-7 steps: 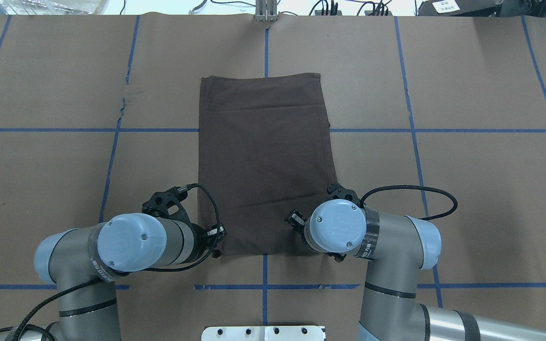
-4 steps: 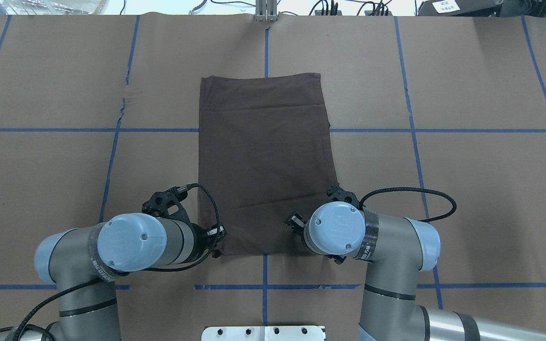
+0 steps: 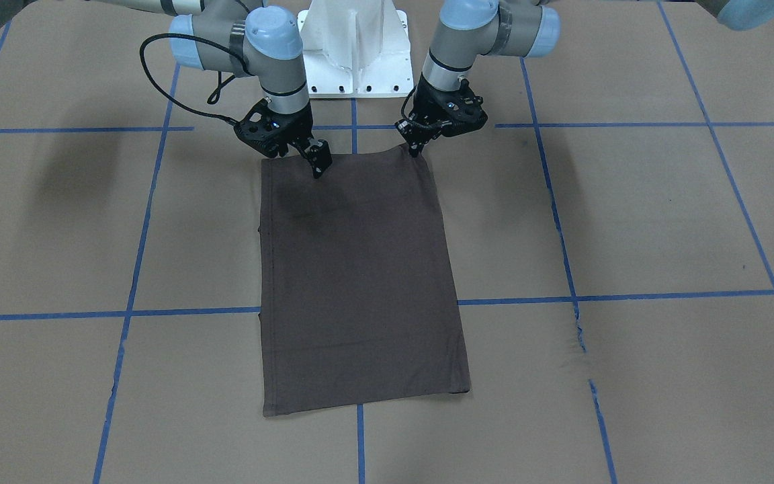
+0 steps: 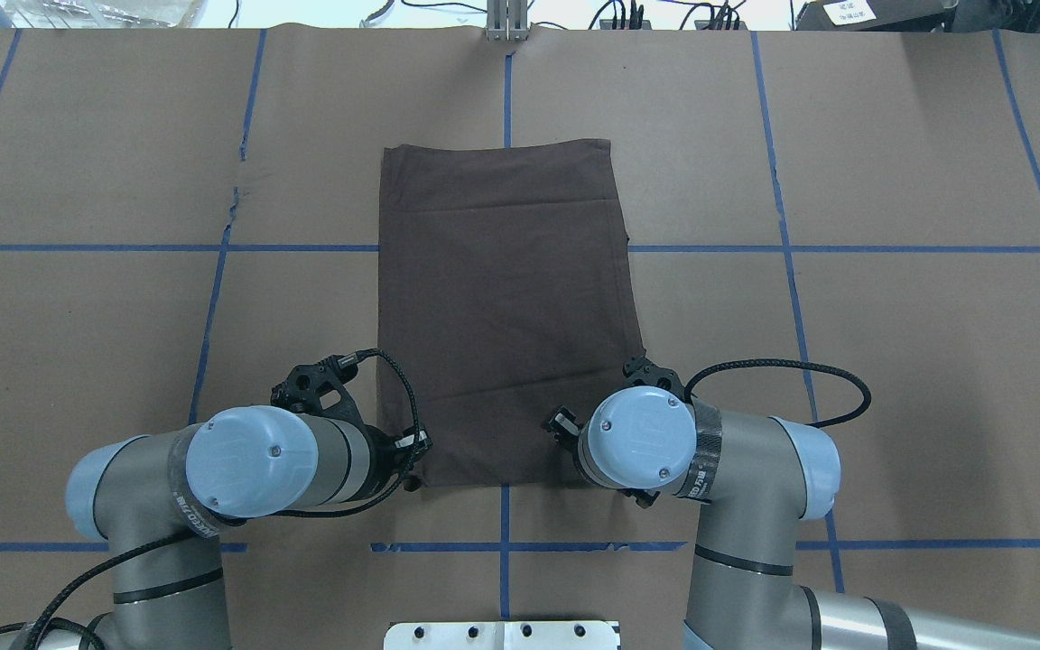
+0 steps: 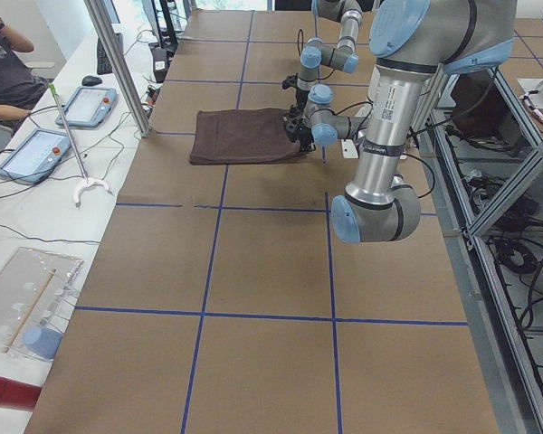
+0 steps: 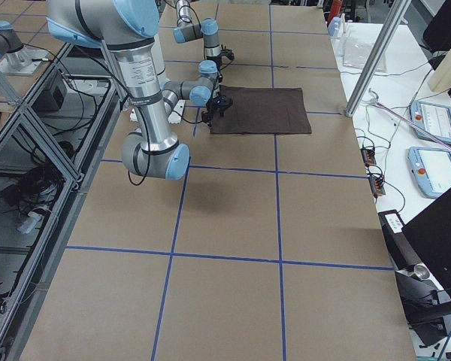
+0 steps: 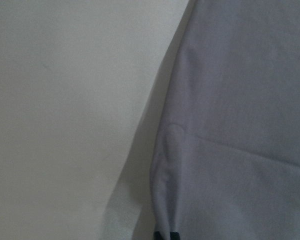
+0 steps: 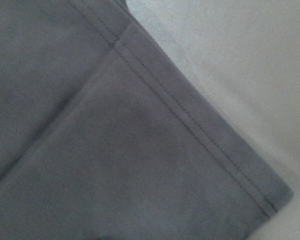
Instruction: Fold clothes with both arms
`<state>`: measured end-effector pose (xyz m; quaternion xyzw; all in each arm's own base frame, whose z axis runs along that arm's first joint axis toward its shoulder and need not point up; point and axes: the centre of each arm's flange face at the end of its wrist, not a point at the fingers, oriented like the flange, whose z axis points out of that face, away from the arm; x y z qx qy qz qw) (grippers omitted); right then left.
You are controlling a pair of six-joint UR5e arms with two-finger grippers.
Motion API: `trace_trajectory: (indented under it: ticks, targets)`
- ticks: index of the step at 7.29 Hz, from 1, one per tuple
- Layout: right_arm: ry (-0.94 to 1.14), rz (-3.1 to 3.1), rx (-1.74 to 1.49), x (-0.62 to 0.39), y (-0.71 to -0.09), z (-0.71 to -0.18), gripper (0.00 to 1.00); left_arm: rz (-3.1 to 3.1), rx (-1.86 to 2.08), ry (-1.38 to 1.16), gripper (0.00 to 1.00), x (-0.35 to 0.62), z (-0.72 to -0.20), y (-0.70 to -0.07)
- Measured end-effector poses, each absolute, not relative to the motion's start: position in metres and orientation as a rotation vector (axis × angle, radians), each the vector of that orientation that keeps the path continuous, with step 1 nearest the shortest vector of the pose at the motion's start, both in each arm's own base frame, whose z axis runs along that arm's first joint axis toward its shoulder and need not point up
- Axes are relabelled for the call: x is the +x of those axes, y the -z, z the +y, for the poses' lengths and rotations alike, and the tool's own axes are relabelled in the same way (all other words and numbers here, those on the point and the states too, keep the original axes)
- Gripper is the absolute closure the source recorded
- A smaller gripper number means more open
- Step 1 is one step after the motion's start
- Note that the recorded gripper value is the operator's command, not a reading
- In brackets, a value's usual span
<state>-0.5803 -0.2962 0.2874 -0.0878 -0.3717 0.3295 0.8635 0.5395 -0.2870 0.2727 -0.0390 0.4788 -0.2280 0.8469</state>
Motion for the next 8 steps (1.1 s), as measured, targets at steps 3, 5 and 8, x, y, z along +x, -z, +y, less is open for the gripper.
trace_trajectory:
  ticks: [3, 5, 8]
  targets:
    - [-0.689, -0.769, -0.186, -0.5821, -0.2923, -0.2941, 0.81, 1.01, -0.082, 0.481, 1.0, 0.5395, -0.287, -0.2726]
    - [-0.682, -0.77, -0.187, -0.5826, -0.2911, -0.2933, 1.0, 1.01, -0.081, 0.481, 1.0, 0.5395, -0.2871, -0.2726]
    - [-0.677, -0.774, -0.194, -0.5811, -0.2884, -0.2954, 1.0, 1.01, -0.081, 0.482, 1.0, 0.5395, -0.2871, -0.2726]
